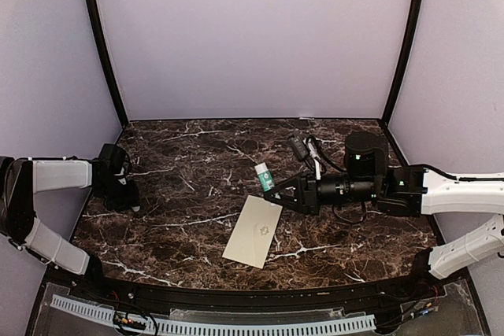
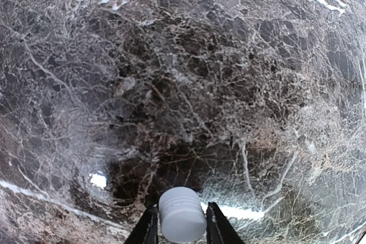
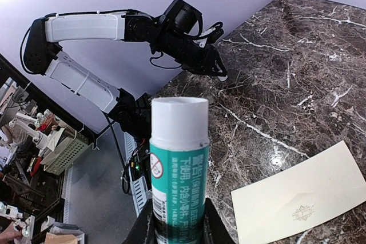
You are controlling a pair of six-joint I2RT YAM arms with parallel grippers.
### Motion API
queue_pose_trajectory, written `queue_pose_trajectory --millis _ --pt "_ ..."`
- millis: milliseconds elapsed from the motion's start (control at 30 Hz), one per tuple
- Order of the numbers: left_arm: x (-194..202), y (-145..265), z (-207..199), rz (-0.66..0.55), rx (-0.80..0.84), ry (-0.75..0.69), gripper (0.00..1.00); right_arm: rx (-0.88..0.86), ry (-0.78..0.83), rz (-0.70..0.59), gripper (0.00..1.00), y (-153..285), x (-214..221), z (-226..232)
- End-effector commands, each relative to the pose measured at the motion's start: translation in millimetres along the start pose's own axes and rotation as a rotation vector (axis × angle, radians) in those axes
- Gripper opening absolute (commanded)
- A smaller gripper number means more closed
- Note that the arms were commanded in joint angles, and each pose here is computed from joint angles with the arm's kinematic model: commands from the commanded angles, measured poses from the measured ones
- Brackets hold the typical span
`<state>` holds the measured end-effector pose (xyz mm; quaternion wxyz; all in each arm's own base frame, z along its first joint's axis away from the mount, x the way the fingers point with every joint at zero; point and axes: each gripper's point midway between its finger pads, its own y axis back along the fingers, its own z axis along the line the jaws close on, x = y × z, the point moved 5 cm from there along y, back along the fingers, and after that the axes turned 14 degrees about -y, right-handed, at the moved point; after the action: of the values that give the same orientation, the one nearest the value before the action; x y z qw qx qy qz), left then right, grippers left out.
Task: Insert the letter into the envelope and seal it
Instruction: Close the solid glue cap on the solid glue.
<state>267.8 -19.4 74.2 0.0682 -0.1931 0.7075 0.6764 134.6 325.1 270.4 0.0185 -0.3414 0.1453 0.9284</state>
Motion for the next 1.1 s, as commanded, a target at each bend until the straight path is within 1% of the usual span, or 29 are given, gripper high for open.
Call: queue_pose_trajectory --millis 0,67,133,267,367,433,467,600,633,667,700,733,767,800,833,867,900,967,1000,1033,1067 --pt "-4.8 2.0 0.2 -0.006 -0.001 -0.01 0.28 -0.04 0.02 -0.022 0.05 1.4 -2.7 5.9" --pt "-4.6 1.8 0.6 -0.003 -0.004 -0.012 0.28 -0.038 0.02 -0.022 0.04 1.3 -2.8 5.4" --pt "-5.1 2.3 0.8 -0.005 -0.007 -0.015 0.25 -0.039 0.021 -0.023 0.04 1.8 -2.9 5.9" --pt "-5.4 5.8 1.3 -0.013 -0.008 -0.027 0.16 -0.036 0.024 -0.026 0.04 2.6 -3.3 6.1" --pt "-9.4 17.1 -1.9 -0.057 0.022 -0.04 0.13 -0.042 0.026 -0.026 0.04 6.0 -2.3 7.4" --pt "-13.0 29.1 -10.0 -0.095 0.088 -0.058 0.11 -0.058 0.035 -0.017 0.04 9.7 -0.3 11.1" --pt "-14.3 34.8 -16.1 -0.103 0.137 -0.077 0.1 -0.069 0.045 -0.008 0.04 11.4 0.8 13.7" --pt "-23.1 78.3 -46.1 -0.187 0.372 -0.152 0.08 -0.122 0.095 0.043 0.04 19.3 6.1 28.2" --pt "-21.3 93.4 -58.9 -0.203 0.472 -0.182 0.07 -0.138 0.107 0.061 0.04 20.7 6.9 33.2" --pt "-22.6 105.0 -65.9 -0.213 0.522 -0.202 0.07 -0.14 0.117 0.082 0.04 21.2 9.2 35.7" --pt "-22.3 123.8 -79.0 -0.232 0.617 -0.237 0.07 -0.139 0.126 0.101 0.04 20.7 12.2 38.2" --pt "-18.8 132.2 -85.3 -0.223 0.661 -0.255 0.07 -0.142 0.136 0.117 0.05 20.4 14.5 42.0" --pt "-15.5 151.3 -99.8 -0.229 0.754 -0.304 0.07 -0.133 0.139 0.141 0.04 18.7 18.8 42.5" --pt "-11.1 159.1 -106.2 -0.215 0.793 -0.319 0.07 -0.129 0.14 0.16 0.04 17.3 22.1 44.4" --pt "-4.9 176.1 -120.1 -0.211 0.872 -0.368 0.07 -0.128 0.141 0.175 0.04 15.5 25.0 46.7" --pt "-1.0 186.9 -126.9 -0.209 0.921 -0.377 0.07 -0.129 0.142 0.187 0.04 13.3 27.6 49.1" --pt "8.1 198.9 -139.1 -0.189 1.006 -0.415 0.07 -0.13 0.143 0.196 0.04 10.9 29.6 51.9" --pt "14.1 223.7 -156.0 -0.195 1.156 -0.416 0.06 -0.14 0.146 0.214 0.03 5.3 34.7 58.8" --pt "21.9 235.4 -162.3 -0.19 1.221 -0.442 0.06 -0.146 0.148 0.216 0.03 2.8 35.9 62.3" --pt "22.1 240.8 -166.1 -0.191 1.261 -0.424 0.06 -0.15 0.149 0.217 0.03 0.0 37.0 65.2" --pt "28.0 245.7 -170.2 -0.178 1.295 -0.437 0.06 -0.151 0.147 0.216 0.02 -3.0 37.4 67.3"
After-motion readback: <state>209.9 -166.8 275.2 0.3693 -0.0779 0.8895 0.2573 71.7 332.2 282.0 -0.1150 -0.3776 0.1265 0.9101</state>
